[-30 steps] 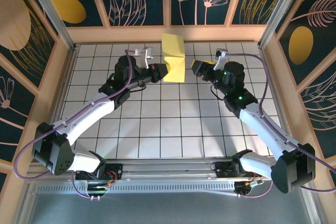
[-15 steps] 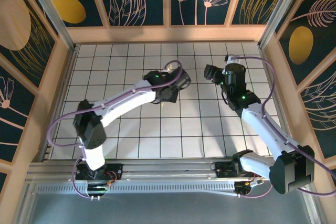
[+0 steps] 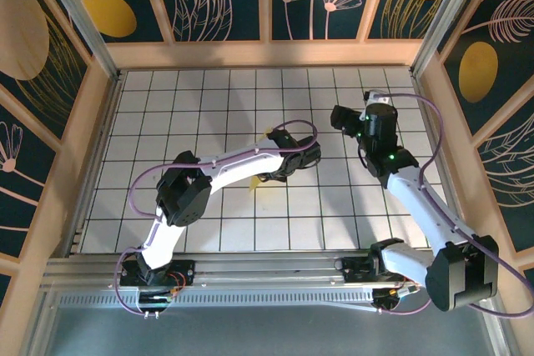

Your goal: Fold a paper plane with a square sheet of paper (fold left side to right side)

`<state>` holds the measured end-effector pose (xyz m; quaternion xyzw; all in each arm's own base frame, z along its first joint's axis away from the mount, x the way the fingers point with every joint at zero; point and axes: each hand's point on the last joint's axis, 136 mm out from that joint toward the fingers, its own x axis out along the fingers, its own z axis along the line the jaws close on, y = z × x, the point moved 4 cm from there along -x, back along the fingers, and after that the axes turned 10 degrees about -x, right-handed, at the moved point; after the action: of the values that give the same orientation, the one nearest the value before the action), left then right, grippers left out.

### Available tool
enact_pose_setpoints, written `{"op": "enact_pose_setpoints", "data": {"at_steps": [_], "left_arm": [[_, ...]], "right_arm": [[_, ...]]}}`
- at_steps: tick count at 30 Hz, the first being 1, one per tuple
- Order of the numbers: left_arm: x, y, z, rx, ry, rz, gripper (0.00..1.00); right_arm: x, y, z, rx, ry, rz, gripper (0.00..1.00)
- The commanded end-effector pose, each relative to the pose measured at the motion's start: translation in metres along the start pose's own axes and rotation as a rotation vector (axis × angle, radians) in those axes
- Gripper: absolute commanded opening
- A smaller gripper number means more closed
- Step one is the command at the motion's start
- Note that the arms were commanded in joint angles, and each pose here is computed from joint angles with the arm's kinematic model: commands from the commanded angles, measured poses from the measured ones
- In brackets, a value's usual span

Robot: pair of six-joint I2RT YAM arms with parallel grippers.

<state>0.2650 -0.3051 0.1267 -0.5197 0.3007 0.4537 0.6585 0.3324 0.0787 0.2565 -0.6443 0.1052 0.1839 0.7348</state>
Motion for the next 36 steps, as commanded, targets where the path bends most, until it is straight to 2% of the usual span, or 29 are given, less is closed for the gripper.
{"op": "enact_pose_setpoints", "data": {"at_steps": [1,9,16,19,22,26,31,36], "left_arm": [[0.003,0.005,-0.016,-0.037,0.083,0.036,0.06],[0.012,0.015,-0.046,-0.051,0.248,0.138,0.24],[-0.010,-0.011,-0.066,-0.148,0.560,0.175,0.47],[-0.024,-0.026,-0.064,-0.197,0.700,0.167,0.53],[-0.032,-0.043,-0.048,-0.255,0.791,0.132,0.56],[-0.040,-0.065,-0.019,-0.360,0.942,0.080,0.58],[-0.039,-0.086,0.030,-0.544,1.123,0.021,0.59],[-0.016,-0.088,0.081,-0.733,1.161,-0.020,0.61]], "right_arm": [[-0.006,-0.004,0.000,-0.004,-0.026,-0.036,0.86],[-0.007,0.002,-0.001,-0.008,-0.038,-0.020,0.86],[-0.003,0.007,0.001,-0.004,-0.070,0.018,0.86],[0.000,0.012,0.004,-0.001,-0.095,0.054,0.86],[0.005,0.018,0.008,0.012,-0.132,0.098,0.86],[0.010,0.028,0.022,0.069,-0.230,0.171,0.79],[0.017,0.047,0.050,0.214,-0.401,0.282,0.65],[0.031,0.077,0.091,0.268,-0.465,0.413,0.52]]}}
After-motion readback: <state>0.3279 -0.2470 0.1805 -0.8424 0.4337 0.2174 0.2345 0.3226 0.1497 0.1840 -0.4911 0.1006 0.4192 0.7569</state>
